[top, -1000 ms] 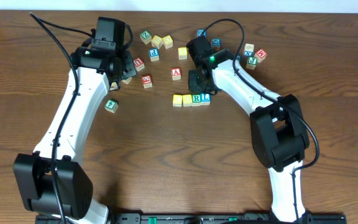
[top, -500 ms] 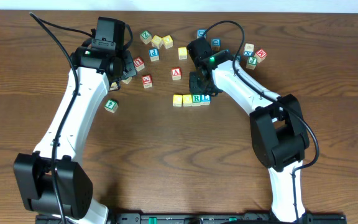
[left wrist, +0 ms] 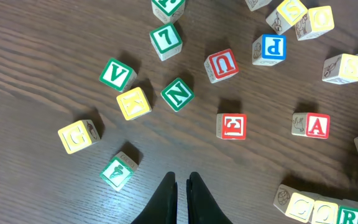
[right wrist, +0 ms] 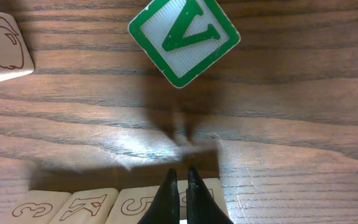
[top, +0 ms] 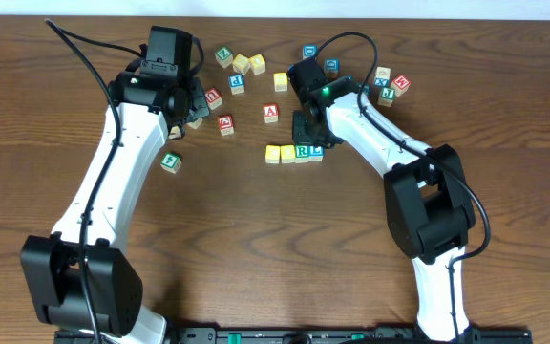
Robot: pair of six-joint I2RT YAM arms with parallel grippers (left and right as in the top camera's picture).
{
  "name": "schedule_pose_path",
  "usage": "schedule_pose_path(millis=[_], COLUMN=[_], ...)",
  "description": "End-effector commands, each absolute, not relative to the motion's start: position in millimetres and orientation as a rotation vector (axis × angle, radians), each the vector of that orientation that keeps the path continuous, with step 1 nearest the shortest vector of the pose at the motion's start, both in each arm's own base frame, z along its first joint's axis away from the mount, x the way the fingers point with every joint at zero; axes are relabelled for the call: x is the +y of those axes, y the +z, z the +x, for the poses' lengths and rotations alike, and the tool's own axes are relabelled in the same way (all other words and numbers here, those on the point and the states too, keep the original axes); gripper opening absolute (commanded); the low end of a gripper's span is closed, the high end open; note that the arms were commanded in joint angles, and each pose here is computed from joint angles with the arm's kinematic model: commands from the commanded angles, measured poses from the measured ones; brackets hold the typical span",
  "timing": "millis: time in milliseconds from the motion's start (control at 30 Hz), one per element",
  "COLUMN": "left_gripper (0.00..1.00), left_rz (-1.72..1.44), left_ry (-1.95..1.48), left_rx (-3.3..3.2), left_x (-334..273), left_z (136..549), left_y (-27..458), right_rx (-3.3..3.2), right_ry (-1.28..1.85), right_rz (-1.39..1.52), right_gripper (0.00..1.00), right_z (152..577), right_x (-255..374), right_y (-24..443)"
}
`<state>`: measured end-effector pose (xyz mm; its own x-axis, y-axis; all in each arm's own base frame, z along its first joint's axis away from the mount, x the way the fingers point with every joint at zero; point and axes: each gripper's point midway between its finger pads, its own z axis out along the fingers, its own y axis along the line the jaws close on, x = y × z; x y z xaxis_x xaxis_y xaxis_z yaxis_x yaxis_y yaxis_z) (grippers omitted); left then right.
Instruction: Spell out CORL
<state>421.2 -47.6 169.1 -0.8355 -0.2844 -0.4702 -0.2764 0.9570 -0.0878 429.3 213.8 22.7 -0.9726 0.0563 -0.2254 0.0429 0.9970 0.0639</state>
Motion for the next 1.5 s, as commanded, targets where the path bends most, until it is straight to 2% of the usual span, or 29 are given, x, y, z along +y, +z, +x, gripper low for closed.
schedule_pose_path(millis=[0, 533, 800, 1000, 1467], left_gripper=[0.08, 0.08, 0.08, 0.08, 0.08], left_rz=[-0.414, -0.413, -0.401, -0.360, -0.271], left_ry=[-0.022, -0.027, -0.050, -0.096, -0.239], left_rx=[2.635, 2.636, 2.653, 2.719, 2.895], left_x=[-47, -48, -54, -72, -116], left_z=[419, 419, 419, 417, 403], left_y=[161, 161, 156, 136, 89], right_rx=[2.927, 2.888, 2.832, 2.868, 3.100], right_ry=[0.047, 0.087, 0.173, 0.163, 0.294], right_rz=[0.111, 0.071, 0.123, 0.205, 0.193], right_gripper=[0.01, 0.01, 0.01, 0.01, 0.01], right_z=[426, 436, 452, 440, 390], right_x=[206, 212, 195, 163, 143], right_y=[15, 18, 61, 87, 40])
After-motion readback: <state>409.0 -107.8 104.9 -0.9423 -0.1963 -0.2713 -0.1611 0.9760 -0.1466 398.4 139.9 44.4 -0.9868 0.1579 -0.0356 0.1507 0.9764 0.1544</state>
